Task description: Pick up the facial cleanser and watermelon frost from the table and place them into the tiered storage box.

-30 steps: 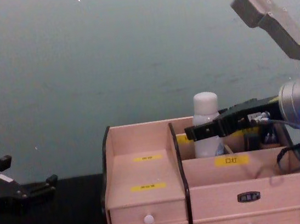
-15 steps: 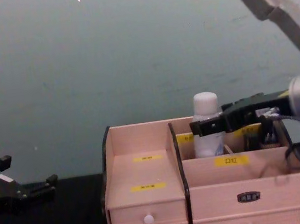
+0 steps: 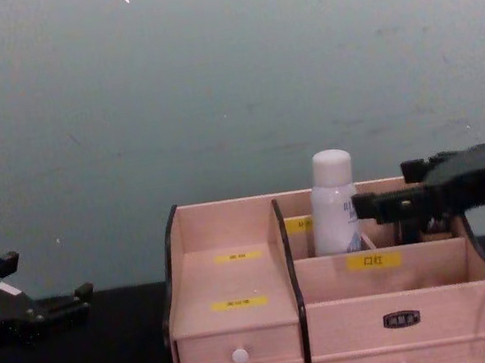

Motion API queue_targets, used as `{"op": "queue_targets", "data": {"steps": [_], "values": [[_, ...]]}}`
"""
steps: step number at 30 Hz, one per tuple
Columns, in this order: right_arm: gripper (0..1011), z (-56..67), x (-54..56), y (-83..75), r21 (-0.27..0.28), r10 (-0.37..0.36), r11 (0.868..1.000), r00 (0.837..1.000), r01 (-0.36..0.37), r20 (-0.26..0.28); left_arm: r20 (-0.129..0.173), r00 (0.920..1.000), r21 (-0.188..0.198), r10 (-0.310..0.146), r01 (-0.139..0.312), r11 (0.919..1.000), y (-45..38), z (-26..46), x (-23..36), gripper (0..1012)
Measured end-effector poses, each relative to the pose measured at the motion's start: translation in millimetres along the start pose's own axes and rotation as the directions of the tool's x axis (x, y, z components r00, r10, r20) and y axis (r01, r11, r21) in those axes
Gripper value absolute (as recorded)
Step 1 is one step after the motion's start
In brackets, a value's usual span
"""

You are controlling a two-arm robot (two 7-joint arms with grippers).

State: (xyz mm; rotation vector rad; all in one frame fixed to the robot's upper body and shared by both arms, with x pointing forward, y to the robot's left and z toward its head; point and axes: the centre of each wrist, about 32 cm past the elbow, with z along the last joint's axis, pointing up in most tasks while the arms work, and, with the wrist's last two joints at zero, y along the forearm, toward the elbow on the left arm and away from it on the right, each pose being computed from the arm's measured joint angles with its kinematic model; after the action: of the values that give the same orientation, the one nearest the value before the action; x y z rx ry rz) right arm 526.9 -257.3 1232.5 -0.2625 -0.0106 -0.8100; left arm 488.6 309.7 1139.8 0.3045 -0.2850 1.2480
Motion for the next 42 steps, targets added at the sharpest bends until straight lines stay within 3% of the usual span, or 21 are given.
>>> {"op": "queue_targets", "data": {"steps": [5, 8, 14, 21, 33, 42], "values": [[1000, -16.1, -4.0, -29.8, 0.049, 0.069, 0.996, 0.998, -0.07, 0.013, 0.0, 1.0, 0.0, 0.0, 0.0, 1.0, 0.0, 0.0, 0.0, 1001], [1000, -23.1, -6.1, -40.7, 0.051, 0.099, 0.994, 0.995, -0.1, 0.021, 0.0, 1.0, 0.0, 0.0, 0.0, 1.0, 0.0, 0.0, 0.0, 1001], [1000, -40.7, -13.3, -66.4, 0.013, 0.171, 0.985, 0.985, -0.171, 0.038, 0.0, 1.0, 0.0, 0.0, 0.0, 1.0, 0.0, 0.0, 0.0, 1001], [1000, -48.6, -21.4, -83.0, -0.066, 0.211, 0.976, 0.976, -0.208, 0.046, 0.0, 1.0, 0.0, 0.0, 0.0, 1.0, 0.0, 0.0, 0.0, 1001], [1000, -53.7, -33.2, -85.5, -0.195, 0.198, 0.961, 0.98, -0.196, -0.008, 0.0, 1.0, 0.0, 0.0, 0.0, 1.0, 0.0, 0.0, 0.0, 1001], [1000, -53.1, -36.2, -79.3, -0.232, 0.191, 0.954, 0.981, -0.19, -0.02, 0.0, 1.0, 0.0, 0.0, 0.0, 1.0, 0.0, 0.0, 0.0, 1001]]}}
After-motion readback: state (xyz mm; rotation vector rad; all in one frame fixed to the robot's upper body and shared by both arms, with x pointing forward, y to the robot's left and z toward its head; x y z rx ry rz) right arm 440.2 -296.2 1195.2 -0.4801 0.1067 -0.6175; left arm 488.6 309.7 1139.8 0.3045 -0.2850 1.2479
